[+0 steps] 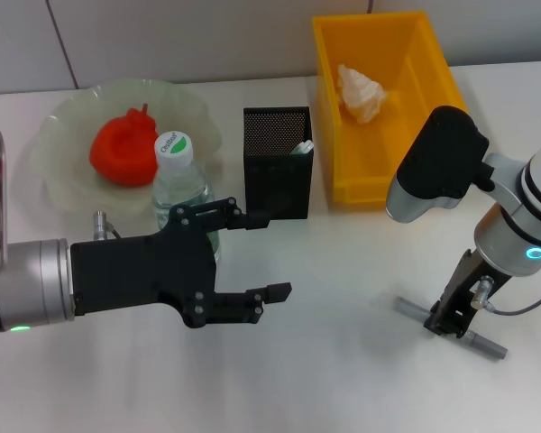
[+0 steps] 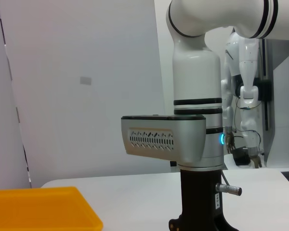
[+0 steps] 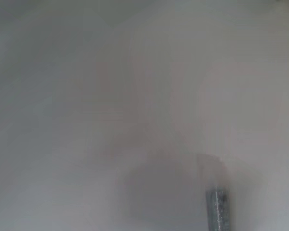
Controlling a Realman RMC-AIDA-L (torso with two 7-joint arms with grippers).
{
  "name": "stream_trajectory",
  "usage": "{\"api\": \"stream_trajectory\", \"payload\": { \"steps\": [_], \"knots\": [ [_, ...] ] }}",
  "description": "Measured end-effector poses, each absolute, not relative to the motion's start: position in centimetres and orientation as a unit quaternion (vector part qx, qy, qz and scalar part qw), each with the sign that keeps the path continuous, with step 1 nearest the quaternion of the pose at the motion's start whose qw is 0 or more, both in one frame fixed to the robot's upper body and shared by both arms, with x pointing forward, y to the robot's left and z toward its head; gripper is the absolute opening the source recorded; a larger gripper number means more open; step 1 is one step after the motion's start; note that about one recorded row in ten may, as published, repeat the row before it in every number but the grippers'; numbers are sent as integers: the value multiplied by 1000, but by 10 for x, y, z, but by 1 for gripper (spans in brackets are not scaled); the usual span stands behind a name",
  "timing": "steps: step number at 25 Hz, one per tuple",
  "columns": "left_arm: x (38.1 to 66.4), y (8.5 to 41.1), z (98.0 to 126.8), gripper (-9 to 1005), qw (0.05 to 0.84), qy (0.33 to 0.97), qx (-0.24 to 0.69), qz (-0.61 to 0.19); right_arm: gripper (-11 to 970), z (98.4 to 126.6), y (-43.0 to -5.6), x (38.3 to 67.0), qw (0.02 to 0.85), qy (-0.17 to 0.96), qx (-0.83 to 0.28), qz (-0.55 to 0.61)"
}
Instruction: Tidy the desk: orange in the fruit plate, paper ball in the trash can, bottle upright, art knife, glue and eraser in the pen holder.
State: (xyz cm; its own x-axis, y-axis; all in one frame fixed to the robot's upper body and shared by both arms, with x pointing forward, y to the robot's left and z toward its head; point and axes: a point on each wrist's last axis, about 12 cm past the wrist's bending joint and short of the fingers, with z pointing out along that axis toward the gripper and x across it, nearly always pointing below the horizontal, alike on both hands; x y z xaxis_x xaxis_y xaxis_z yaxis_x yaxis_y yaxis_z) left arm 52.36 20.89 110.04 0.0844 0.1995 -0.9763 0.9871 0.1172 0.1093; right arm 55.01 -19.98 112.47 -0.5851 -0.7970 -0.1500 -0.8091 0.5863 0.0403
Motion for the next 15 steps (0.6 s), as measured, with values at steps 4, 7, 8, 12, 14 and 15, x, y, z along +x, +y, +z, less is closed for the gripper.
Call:
{"api": "stream_trajectory", "payload": {
  "steps": [4, 7, 8, 12, 14, 15],
  "knots": [
    [524, 209, 1100, 799, 504, 552, 537, -391, 127, 1126, -200, 551, 62, 889, -450, 52],
    [524, 209, 1101, 799, 504, 552, 538, -391, 129, 1129, -200, 552, 67, 889, -449, 50],
    [524, 209, 1101, 799, 504, 552, 538, -391, 129, 1130, -200, 552, 70, 889, -449, 50],
    [524, 209, 1101, 799, 505, 551, 537, -390, 127, 1134, -203, 553, 79, 890, -448, 36],
    [524, 209, 1101, 799, 505, 552, 537, -390, 127, 1136, -204, 554, 83, 890, -448, 33],
    [524, 209, 1101, 799, 506, 551, 537, -389, 127, 1141, -205, 555, 94, 890, -445, 29]
  ]
}}
